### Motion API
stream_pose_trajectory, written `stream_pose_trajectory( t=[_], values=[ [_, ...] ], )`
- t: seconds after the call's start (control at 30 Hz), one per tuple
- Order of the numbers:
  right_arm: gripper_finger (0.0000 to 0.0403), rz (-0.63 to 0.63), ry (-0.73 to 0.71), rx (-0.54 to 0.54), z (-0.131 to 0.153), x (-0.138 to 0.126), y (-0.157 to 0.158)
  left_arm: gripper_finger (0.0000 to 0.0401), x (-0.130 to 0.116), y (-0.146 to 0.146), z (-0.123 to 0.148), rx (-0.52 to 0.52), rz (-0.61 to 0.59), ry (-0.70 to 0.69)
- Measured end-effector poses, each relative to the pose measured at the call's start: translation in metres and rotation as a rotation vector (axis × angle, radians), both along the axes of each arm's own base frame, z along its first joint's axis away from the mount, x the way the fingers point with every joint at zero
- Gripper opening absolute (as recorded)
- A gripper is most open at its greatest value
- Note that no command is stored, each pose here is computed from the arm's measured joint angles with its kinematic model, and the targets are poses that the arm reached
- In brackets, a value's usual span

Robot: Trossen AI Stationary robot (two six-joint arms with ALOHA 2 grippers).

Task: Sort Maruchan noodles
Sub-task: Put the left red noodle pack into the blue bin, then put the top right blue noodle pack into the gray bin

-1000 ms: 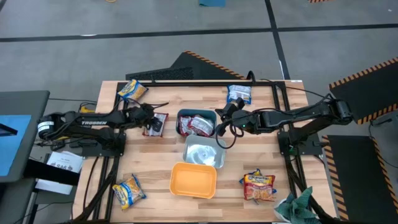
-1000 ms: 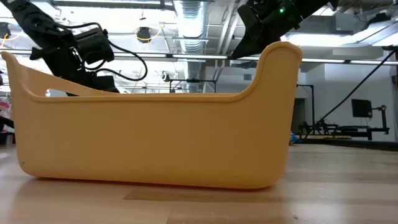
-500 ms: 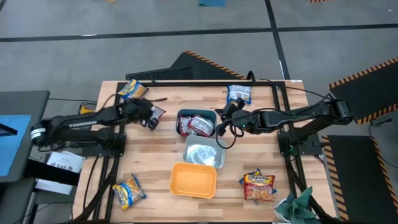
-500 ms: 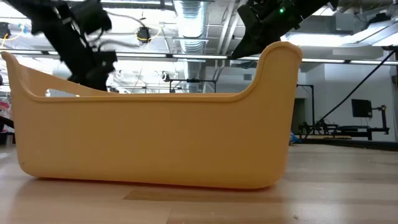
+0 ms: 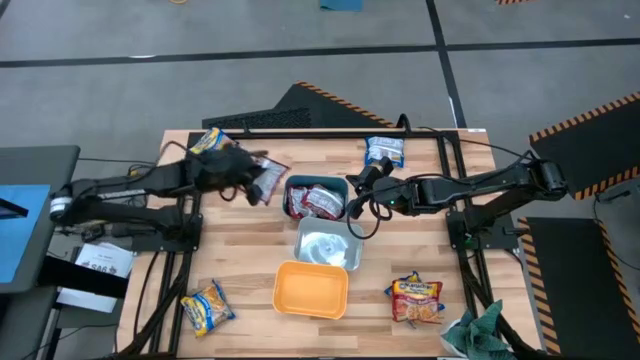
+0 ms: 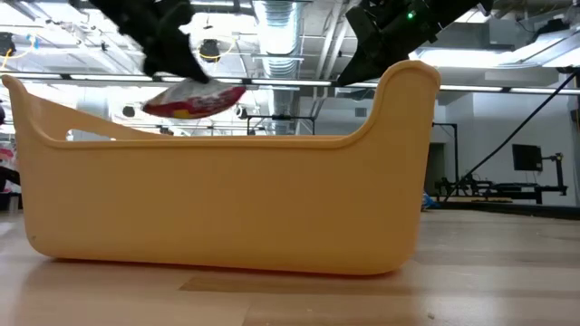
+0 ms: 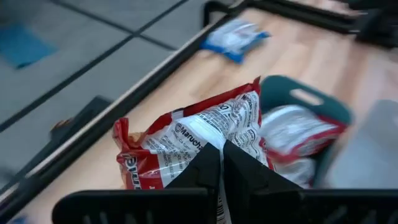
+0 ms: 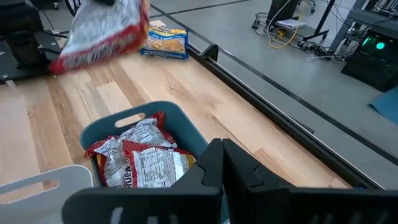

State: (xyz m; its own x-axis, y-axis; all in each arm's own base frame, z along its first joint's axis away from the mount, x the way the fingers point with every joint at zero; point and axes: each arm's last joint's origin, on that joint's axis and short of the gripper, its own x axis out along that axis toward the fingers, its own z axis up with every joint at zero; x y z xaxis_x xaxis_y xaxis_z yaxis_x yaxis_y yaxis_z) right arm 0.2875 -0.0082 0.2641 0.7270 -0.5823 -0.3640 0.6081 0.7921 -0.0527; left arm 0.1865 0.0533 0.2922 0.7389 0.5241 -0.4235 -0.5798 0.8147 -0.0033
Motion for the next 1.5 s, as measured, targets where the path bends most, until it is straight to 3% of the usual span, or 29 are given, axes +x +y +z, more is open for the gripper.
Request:
stream_pose_trajectory(
  t=[0.27,0.5,0.73,0.97,1.3,1.4,1.5],
  values=[
    [0.0021,0.0,0.004,-0.001,0.0,0.0,0.0,0.0,0.072,-0.014,-0.01,0.05,-0.152,0.026],
    [0.0021,0.002,0.018,-0.003,-0.001,-0.001,0.0,0.0,0.104,-0.013,-0.032,0.027,-0.127,0.134],
    [0.0021,0.002,0.023,-0.003,-0.002,-0.001,0.0,0.0,0.115,-0.01,-0.05,-0.028,-0.05,0.139],
    [0.0021,0.001,0.018,-0.003,-0.001,-0.001,0.0,0.0009,0.12,-0.005,-0.053,-0.006,-0.018,0.119],
    [0.0021,0.0,0.014,-0.001,-0.001,-0.001,0.0,0.0111,0.117,0.002,-0.051,-0.054,-0.094,0.12],
    [0.0021,0.0,0.015,-0.001,-0.001,-0.001,0.0,0.0139,0.111,0.0,-0.037,-0.046,-0.138,0.155],
    [0.0021,0.003,0.02,-0.006,-0.001,-0.001,0.0,0.0154,0.098,-0.002,0.003,0.004,-0.187,0.134]
  ],
)
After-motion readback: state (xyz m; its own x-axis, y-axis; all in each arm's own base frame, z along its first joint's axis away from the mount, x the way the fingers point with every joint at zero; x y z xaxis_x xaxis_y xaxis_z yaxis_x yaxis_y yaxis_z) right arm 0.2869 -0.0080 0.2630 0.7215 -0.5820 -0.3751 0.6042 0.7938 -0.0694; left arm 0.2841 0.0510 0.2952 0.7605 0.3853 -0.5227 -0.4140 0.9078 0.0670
